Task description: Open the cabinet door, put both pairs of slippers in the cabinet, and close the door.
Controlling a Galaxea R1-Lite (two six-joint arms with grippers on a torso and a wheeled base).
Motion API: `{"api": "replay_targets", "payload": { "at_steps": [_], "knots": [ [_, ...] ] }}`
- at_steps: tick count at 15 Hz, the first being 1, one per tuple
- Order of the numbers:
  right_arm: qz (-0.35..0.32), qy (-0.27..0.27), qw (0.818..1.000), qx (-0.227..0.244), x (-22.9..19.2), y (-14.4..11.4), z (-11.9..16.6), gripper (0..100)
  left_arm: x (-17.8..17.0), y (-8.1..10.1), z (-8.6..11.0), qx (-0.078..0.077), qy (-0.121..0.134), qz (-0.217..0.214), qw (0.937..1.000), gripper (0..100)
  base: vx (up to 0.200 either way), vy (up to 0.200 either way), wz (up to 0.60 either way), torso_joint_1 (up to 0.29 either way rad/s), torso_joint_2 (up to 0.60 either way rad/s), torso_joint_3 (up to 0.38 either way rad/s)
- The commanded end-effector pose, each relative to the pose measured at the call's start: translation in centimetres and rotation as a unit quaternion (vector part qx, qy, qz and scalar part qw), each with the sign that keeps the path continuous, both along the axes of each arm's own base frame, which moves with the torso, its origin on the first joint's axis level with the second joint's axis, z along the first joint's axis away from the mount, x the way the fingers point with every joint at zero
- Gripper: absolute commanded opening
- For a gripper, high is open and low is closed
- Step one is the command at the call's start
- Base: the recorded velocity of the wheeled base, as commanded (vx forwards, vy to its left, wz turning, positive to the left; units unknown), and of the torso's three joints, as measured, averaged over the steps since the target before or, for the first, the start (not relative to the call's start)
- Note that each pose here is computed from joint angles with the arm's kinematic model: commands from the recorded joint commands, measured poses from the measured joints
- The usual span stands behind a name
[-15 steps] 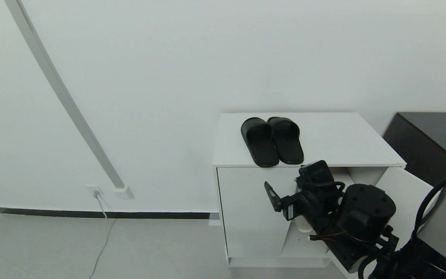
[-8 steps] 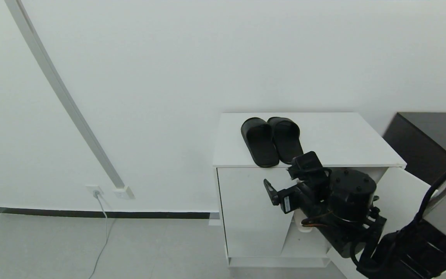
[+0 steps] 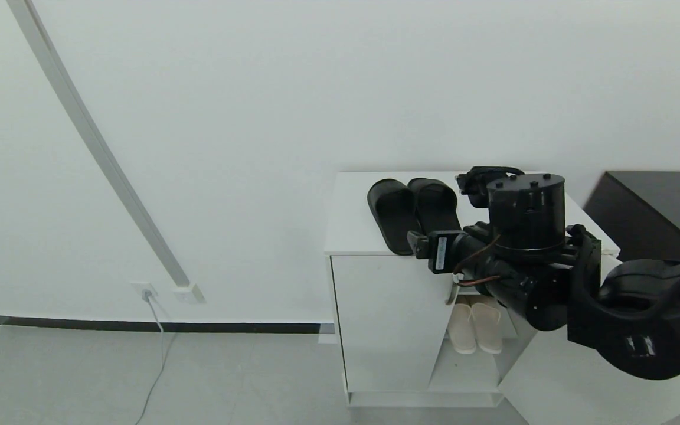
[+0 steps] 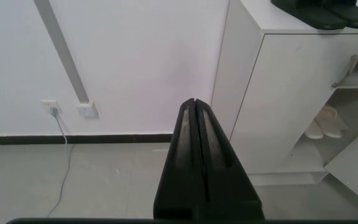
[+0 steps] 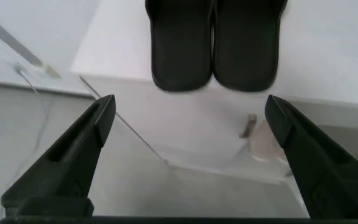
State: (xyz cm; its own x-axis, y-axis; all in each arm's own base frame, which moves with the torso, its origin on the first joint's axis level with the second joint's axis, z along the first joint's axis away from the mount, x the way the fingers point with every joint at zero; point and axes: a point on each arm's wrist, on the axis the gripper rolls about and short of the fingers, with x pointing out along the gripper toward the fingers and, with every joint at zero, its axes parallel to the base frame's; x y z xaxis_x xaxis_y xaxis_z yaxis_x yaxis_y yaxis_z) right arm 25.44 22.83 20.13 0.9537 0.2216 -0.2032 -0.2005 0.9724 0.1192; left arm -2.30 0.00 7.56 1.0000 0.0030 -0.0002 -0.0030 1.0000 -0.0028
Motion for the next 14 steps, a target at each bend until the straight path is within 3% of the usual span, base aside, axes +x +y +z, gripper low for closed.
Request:
{"api": "replay_targets", "payload": {
  "at_steps": [1, 4, 9, 14],
  "knots": [
    [0.001, -0.005, 1.0, -0.004, 0.1, 0.2, -0.7, 100, 0.0, 0.0, 0.0, 0.0, 0.001, 0.0, 1.0, 0, 0.0, 0.0, 0.0, 0.0, 0.0, 0.0],
    [0.001, -0.01, 1.0, -0.017, 0.3, 0.1, -1.4, 100, 0.0, 0.0, 0.0, 0.0, 0.001, 0.0, 1.0, 0, 0.0, 0.0, 0.0, 0.0, 0.0, 0.0],
    [-0.004, -0.004, 1.0, -0.026, 0.9, 0.1, -2.4, 100, 0.0, 0.0, 0.0, 0.0, 0.001, -0.001, 1.0, 0, 0.2, 0.0, 0.0, -0.001, 0.0, 0.003],
    [-0.015, -0.006, 0.999, -0.028, 3.0, 0.7, -5.3, 100, 0.0, 0.0, 0.0, 0.0, 0.001, -0.001, 1.0, 0, 0.16, 0.0, 0.0, 0.006, 0.0, 0.002]
  ]
}}
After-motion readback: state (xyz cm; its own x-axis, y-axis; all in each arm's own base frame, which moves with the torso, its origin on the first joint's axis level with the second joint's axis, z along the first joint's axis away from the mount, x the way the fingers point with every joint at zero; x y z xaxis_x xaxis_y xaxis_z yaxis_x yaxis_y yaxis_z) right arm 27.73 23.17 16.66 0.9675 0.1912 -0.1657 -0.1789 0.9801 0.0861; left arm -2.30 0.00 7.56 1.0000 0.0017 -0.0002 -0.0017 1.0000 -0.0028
